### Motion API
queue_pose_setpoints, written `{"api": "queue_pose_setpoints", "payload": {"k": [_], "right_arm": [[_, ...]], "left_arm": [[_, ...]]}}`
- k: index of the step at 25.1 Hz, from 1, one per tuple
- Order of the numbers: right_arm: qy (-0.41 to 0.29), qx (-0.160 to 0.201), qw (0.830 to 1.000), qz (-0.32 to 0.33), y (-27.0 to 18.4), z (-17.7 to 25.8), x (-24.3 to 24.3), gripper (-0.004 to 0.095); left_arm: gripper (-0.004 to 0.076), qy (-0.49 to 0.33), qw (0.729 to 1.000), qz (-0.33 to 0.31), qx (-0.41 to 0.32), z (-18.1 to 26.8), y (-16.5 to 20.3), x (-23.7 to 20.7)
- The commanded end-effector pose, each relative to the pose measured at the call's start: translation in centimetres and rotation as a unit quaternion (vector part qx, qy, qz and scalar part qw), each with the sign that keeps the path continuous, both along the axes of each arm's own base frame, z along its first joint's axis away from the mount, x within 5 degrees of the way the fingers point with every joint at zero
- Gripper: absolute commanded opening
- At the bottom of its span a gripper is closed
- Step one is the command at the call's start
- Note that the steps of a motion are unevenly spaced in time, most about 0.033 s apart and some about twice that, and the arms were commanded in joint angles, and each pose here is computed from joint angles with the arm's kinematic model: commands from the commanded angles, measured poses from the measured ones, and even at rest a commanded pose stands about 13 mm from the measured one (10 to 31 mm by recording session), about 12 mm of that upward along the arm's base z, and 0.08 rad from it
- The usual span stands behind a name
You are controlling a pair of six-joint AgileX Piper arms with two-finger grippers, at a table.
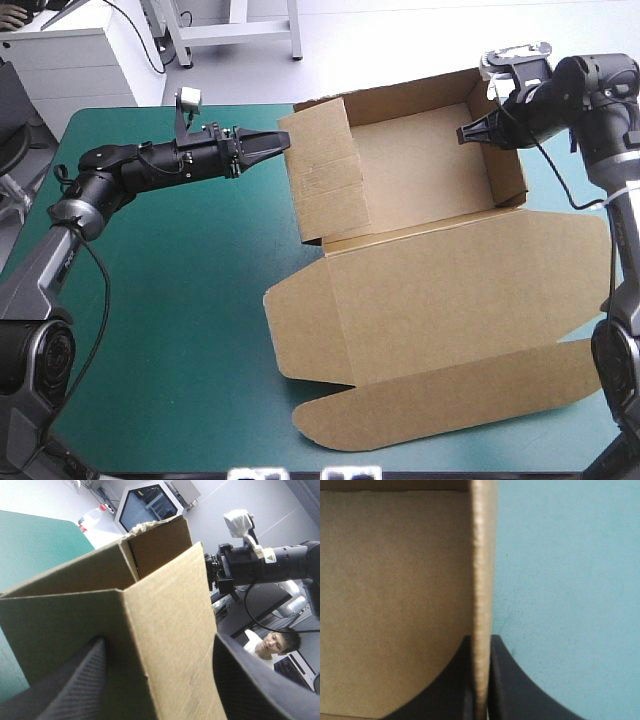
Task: Fold the box
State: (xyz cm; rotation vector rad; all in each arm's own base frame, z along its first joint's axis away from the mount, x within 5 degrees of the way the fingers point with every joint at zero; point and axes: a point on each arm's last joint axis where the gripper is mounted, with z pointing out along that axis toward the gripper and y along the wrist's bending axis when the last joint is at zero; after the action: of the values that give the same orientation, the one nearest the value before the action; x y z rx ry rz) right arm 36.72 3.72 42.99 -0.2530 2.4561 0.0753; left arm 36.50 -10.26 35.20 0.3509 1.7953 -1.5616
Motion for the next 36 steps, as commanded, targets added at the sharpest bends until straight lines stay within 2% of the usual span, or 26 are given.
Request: {"api": "queue_pose_setpoints", "payload": {"k": [1, 3, 6, 9, 12, 14, 17, 21, 26, 32, 36], "right_arm": [[-0.042, 0.01, 0.999, 0.004, 0.0, 2.5, -1.5, -0.0017], [-0.042, 0.01, 0.999, 0.004, 0.0, 2.5, -1.5, -0.0017], [-0.043, 0.009, 0.999, 0.003, 0.0, 2.6, -1.5, -0.0014], [-0.043, 0.008, 0.999, 0.006, 0.2, 2.6, -1.5, -0.0014], [-0.046, -0.042, 0.998, -0.015, 1.2, 2.3, -1.4, -0.0014], [-0.048, -0.05, 0.997, -0.014, 2.1, 2.2, -1.4, -0.0014], [-0.057, -0.041, 0.997, -0.015, 2.7, 2.4, -1.4, -0.0014], [-0.063, -0.031, 0.997, -0.013, 3.3, 2.4, -1.4, -0.0014], [-0.069, -0.023, 0.997, -0.006, 3.8, 2.6, -1.5, -0.0014], [-0.068, 0.01, 0.998, 0.009, 4.6, 2.7, -1.6, -0.0014], [-0.075, 0.015, 0.997, 0.019, 5.4, 2.8, -1.7, -0.0014]], "left_arm": [[0.0463, -0.011, 1.0, -0.026, -0.013, 2.8, -0.2, -1.7], [0.0463, 0.022, 0.999, -0.011, 0.022, 2.0, -0.2, -1.4], [0.0463, 0.027, 1.0, -0.011, 0.003, 2.7, -0.4, -1.7], [0.0463, 0.04, 0.999, -0.007, 0.027, 3.1, -0.7, -1.8], [0.0463, 0.029, 0.997, -0.004, 0.074, 4.9, -2.3, -1.9], [0.0462, 0.038, 0.992, 0.023, 0.117, 5.6, -3.3, -1.9], [0.0462, 0.043, 0.986, 0.042, 0.157, 6.1, -4.0, -2.0], [0.0462, 0.063, 0.98, 0.074, 0.174, 6.2, -4.8, -1.9], [0.0459, 0.088, 0.96, 0.113, 0.239, 5.0, -4.5, -1.6], [0.0458, 0.087, 0.958, 0.135, 0.239, 5.0, -4.3, -1.2], [0.0444, 0.1, 0.952, 0.135, 0.257, 4.0, -4.8, -1.0]]}}
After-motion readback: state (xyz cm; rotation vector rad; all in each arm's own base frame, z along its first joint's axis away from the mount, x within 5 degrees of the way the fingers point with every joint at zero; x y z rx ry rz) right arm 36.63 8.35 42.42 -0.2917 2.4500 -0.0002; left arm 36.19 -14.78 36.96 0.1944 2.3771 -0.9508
